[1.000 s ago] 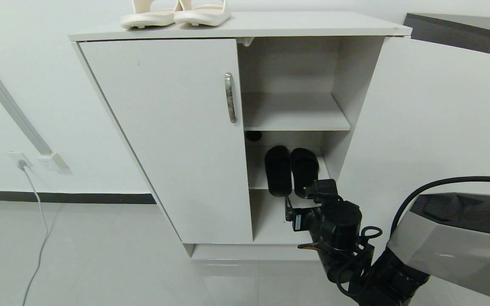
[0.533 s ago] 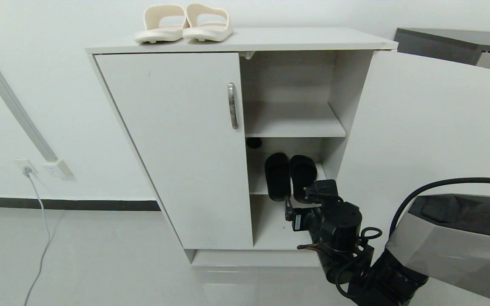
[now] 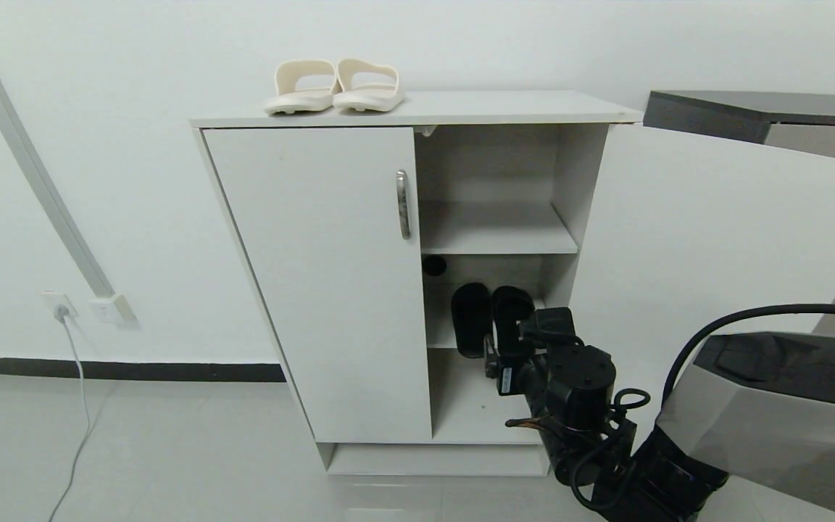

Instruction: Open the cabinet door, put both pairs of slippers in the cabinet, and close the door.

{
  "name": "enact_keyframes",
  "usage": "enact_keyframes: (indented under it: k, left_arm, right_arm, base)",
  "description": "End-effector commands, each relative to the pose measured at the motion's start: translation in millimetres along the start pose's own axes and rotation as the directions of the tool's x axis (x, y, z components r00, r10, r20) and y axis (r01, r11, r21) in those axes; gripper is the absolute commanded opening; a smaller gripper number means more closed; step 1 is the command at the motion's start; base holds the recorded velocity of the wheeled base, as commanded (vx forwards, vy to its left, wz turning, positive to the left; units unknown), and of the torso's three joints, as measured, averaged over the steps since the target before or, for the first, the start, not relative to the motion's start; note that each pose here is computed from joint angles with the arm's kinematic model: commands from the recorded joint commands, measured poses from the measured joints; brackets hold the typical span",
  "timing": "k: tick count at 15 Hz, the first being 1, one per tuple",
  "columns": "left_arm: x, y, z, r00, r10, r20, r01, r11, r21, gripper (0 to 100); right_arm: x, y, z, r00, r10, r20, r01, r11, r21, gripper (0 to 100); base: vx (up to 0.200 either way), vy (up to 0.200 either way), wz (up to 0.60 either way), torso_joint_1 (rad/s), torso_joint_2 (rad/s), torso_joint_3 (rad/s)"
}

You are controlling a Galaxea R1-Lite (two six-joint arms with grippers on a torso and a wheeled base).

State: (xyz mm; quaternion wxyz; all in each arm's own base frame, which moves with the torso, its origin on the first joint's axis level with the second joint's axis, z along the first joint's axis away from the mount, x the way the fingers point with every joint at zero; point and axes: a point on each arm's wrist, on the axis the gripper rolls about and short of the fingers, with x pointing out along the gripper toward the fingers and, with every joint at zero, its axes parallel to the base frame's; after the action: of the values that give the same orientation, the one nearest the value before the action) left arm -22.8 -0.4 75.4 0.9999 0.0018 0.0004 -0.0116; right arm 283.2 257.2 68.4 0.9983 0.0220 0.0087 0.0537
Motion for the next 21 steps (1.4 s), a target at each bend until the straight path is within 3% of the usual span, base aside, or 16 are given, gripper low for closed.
enact_keyframes:
  k: [1, 9, 21]
  left_arm:
    - [0.1, 0.0, 0.1, 1.000, 0.000, -0.001, 0.000, 1.000, -0.001, 0]
    - [0.1, 0.0, 0.0, 1.000, 0.000, -0.002, 0.000, 1.000, 0.001, 0]
    - [0.1, 0.0, 0.0, 1.000, 0.000, -0.002, 0.000, 1.000, -0.002, 0]
  right_arm:
    - [0.0, 0.4, -1.5, 1.000, 0.001, -0.003, -0.001, 1.000, -0.002, 100]
    - [0.8, 0.8, -7.2, 1.000, 0.000, -0.014, 0.000, 1.000, -0.011, 100]
    - [-1.5, 1.3, -6.6, 1.000, 0.010, 0.002, -0.010, 1.000, -0.004, 100]
  base:
    - [0.000, 0.000, 0.00, 0.000, 0.00, 0.000]
    - [0.000, 0.000, 0.00, 0.000, 0.00, 0.000]
    - [0.000, 0.200, 0.00, 0.004, 0.00, 0.004]
